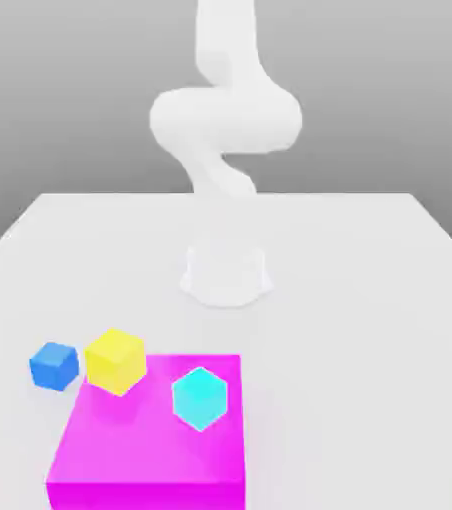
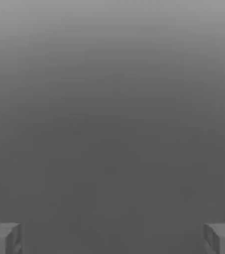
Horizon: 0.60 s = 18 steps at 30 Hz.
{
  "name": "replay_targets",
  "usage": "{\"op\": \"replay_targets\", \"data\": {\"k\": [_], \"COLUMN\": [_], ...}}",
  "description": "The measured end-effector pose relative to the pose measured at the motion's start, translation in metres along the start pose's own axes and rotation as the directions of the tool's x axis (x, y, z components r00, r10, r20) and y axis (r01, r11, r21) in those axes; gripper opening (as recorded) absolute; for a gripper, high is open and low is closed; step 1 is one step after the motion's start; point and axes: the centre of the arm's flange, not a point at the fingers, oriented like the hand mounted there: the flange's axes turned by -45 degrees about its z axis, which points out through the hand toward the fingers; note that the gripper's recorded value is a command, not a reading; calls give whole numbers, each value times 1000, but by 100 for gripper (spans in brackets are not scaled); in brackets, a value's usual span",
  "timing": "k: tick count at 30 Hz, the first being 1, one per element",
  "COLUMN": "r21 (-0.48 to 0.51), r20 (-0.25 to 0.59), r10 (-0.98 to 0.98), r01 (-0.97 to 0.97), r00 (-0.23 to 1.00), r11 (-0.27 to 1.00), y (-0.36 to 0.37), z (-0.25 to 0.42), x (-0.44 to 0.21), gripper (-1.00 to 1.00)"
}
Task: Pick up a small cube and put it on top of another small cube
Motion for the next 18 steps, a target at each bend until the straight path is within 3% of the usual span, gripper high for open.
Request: {"op": "replay_targets", "data": {"k": [4,9,13,18], "r21": [-123,-297,-435,-573], "r20": [98,137,105,-7], "r10": [289,614,821,972], "r01": [-276,-559,-716,-797], "r00": [952,777,562,235], "r11": [953,774,546,188], "y": [59,138,198,256], "z": [93,182,234,275], "x": [-24,-82,-150,-253], "gripper": [0,0,0,0]}}
